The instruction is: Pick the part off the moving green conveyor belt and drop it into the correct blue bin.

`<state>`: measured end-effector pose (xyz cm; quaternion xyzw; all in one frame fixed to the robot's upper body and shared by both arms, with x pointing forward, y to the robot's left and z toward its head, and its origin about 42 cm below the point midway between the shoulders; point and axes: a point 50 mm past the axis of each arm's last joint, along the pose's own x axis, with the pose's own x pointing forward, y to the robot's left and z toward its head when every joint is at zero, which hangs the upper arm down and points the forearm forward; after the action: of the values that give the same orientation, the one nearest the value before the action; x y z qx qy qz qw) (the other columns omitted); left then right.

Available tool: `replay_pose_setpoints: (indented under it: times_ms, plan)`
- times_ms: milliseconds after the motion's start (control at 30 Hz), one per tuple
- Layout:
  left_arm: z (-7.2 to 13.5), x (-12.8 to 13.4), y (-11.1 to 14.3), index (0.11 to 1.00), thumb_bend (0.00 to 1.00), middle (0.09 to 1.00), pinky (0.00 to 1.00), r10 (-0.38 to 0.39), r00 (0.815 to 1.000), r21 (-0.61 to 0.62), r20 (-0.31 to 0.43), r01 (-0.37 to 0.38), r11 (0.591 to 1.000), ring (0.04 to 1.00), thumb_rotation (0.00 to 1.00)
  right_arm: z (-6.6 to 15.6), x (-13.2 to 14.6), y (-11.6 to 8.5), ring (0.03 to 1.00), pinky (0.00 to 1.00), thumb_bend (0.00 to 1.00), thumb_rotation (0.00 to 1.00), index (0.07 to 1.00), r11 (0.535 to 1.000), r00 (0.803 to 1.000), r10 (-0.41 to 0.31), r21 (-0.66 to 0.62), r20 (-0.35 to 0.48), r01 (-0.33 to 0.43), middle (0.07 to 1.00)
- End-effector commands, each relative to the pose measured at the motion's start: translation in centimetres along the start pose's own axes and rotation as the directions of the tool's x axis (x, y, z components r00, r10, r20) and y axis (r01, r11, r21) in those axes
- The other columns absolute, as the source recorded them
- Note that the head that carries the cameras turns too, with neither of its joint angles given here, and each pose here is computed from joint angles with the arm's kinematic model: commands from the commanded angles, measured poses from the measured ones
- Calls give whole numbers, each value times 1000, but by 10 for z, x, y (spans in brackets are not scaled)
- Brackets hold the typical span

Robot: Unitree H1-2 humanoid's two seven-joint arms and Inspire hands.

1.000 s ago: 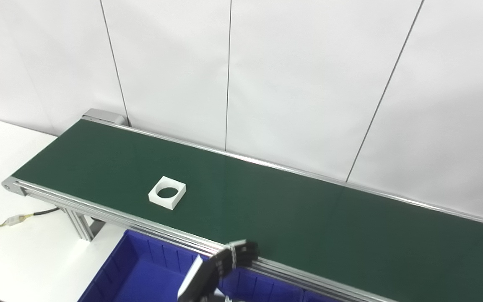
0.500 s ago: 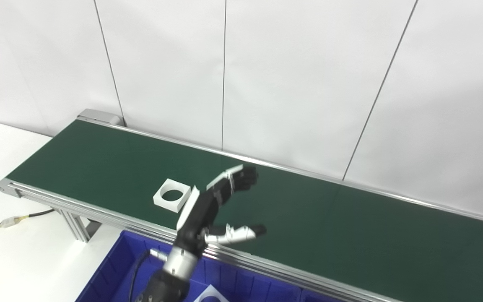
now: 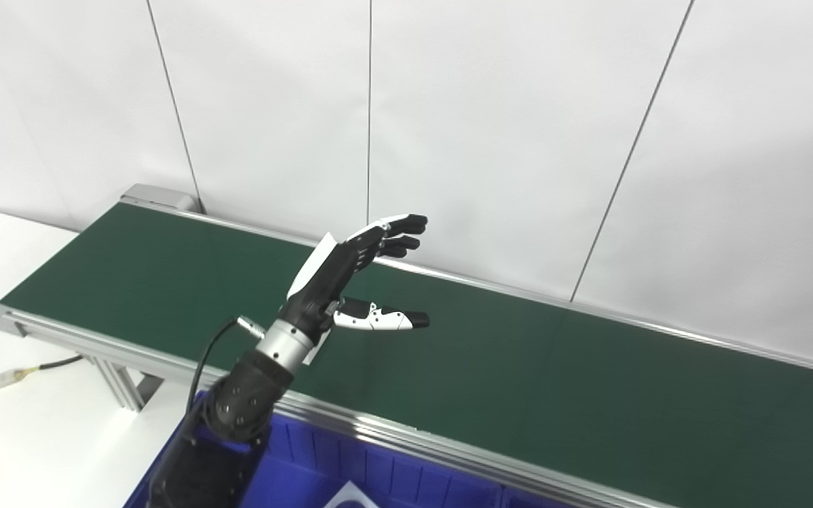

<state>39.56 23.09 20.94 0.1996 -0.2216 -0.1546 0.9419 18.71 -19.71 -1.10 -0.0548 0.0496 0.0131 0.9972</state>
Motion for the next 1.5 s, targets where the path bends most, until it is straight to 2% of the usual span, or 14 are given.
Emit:
replay_pose_setpoints:
  times_ms: [0, 133, 267, 400, 467, 500, 600, 800, 867, 933, 1033, 1167, 1333, 1467]
  plan:
    - [10, 21, 14, 845, 718, 867, 753, -26, 999, 71, 43, 23, 997, 817, 103, 11, 6, 1, 680, 603, 681, 8, 805, 1000, 997, 2, 3, 81, -2, 764]
    - [1, 34, 25, 843, 739, 873, 767, -60, 998, 215, -16, 62, 975, 833, 132, 11, 6, 1, 676, 597, 692, 1, 798, 1000, 997, -7, 8, 83, 7, 759]
    - [-9, 40, 31, 850, 751, 877, 755, -77, 994, 356, -74, 99, 929, 850, 186, 11, 5, 0, 683, 603, 687, 4, 805, 1000, 997, -8, 2, 81, 8, 761]
    - [-17, 41, 37, 860, 785, 888, 725, -126, 978, 449, -166, 189, 873, 867, 132, 11, 5, 1, 685, 610, 697, 27, 798, 1000, 997, -12, 8, 82, 11, 762]
    - [-24, 40, 40, 865, 794, 896, 749, -154, 967, 484, -204, 237, 843, 880, 114, 11, 5, 2, 683, 609, 701, 27, 796, 1000, 996, -13, 3, 83, 13, 758]
    - [-26, 39, 41, 869, 807, 905, 831, -165, 961, 495, -220, 256, 831, 908, 93, 11, 5, 1, 679, 601, 701, 35, 801, 1000, 996, -13, 1, 83, 13, 757]
    - [-35, 39, 46, 874, 836, 919, 967, -186, 946, 517, -266, 303, 801, 949, 67, 10, 5, 2, 678, 598, 706, 37, 802, 1000, 997, -18, 4, 78, 17, 755]
    - [-42, 40, 59, 879, 885, 924, 1000, -212, 930, 547, -302, 351, 760, 951, 54, 10, 3, 3, 680, 606, 708, 34, 801, 1000, 997, -21, 11, 76, 20, 754]
    - [-40, 42, 65, 917, 896, 960, 1000, -251, 898, 535, -362, 421, 732, 981, 92, 10, 2, 4, 682, 610, 708, 34, 802, 1000, 997, -22, 12, 75, 21, 755]
    - [-38, 42, 70, 939, 916, 978, 1000, -268, 877, 540, -399, 461, 705, 996, 111, 10, 1, 4, 681, 609, 704, 32, 804, 1000, 997, -20, 8, 76, 19, 755]
    - [-42, 42, 72, 935, 947, 978, 1000, -269, 868, 558, -418, 479, 677, 1000, 97, 10, 1, 4, 686, 610, 699, 25, 811, 1000, 997, -14, 7, 75, 13, 763]
    - [-47, 43, 70, 895, 966, 958, 1000, -258, 859, 623, -443, 501, 601, 991, 60, 10, 1, 4, 679, 598, 701, 39, 810, 1000, 997, -11, 7, 77, 11, 764]
    - [-56, 45, 62, 888, 962, 963, 1000, -273, 813, 643, -514, 576, 505, 1000, 58, 11, 0, 5, 679, 600, 705, 44, 813, 1000, 997, -11, 7, 80, 10, 762]
    - [-62, 46, 55, 882, 968, 963, 1000, -286, 785, 624, -549, 613, 485, 1000, 69, 10, -2, 5, 679, 604, 709, 45, 814, 1000, 997, -15, 15, 75, 14, 763]
